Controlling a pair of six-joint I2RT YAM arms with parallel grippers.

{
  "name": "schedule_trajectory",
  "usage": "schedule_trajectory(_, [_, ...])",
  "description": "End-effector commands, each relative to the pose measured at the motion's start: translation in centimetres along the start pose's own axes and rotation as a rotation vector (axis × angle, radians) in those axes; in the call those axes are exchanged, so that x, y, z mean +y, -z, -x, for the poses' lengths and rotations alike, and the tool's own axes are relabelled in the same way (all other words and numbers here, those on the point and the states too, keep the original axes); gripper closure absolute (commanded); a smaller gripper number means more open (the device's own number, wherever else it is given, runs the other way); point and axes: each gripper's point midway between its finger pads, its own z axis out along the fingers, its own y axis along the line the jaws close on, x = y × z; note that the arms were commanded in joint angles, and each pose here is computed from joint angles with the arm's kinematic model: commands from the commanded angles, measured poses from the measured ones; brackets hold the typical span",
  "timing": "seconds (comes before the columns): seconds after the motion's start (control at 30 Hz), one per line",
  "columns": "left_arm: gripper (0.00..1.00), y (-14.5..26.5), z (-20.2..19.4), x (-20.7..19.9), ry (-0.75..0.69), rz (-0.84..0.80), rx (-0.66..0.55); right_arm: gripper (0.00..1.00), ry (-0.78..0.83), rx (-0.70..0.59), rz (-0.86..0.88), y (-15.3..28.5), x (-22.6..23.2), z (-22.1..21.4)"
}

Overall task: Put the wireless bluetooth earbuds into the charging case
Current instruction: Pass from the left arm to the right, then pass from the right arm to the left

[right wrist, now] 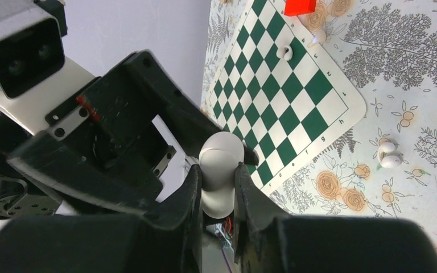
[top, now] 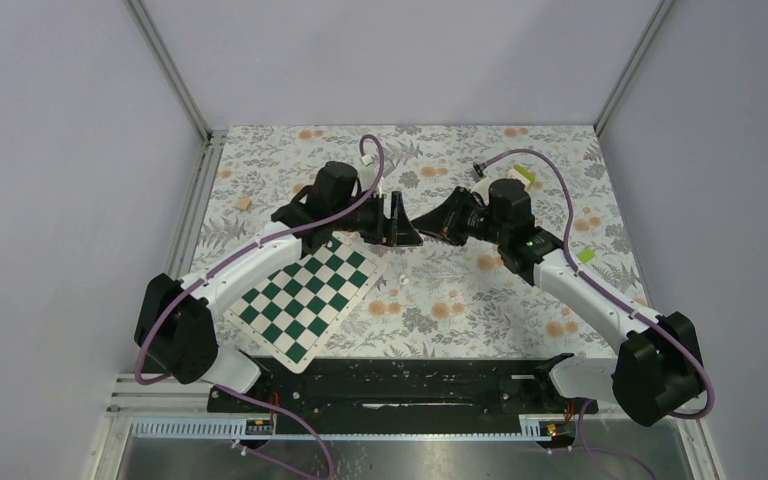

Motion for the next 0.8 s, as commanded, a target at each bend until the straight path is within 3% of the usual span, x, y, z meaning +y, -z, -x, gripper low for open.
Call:
schedule_trajectory(0.0, [0.20,2.0,3.1,-3.4,-0.100,-0.049,-0.089,1.00,0.083,0.011,0.073,0.5,2.6,0.4])
schedule_trajectory(0.07, [0.03,2.8,3.4,-3.8,-0.109,-0.043,-0.099,1.00,0.091,0.021,0.078,0.7,2.3,0.4])
schedule_trajectory(0.1, [0.01,3.4,3.5,-4.2,-0.112,-0.047,-0.103,1.00,0.096,0.023,0.095,0.8,2.3,0.5])
schedule_trajectory(0.4, [0.01,10.0,5.4,-6.0,0.014,-0.316,-0.231,1.00,0.198,0.102,0.405,4.5,5.0,0.5])
schedule_trajectory(0.6, [0.05,9.8,4.2,-6.1,0.049,-0.435,-0.206,1.00,0.287,0.162,0.601,6.5,8.1,-0.5])
schedule_trajectory(0.77, [0.11,9.1,3.7,-5.9,0.065,-0.482,-0.183,1.00,0.290,0.187,0.652,6.9,8.8,-0.7])
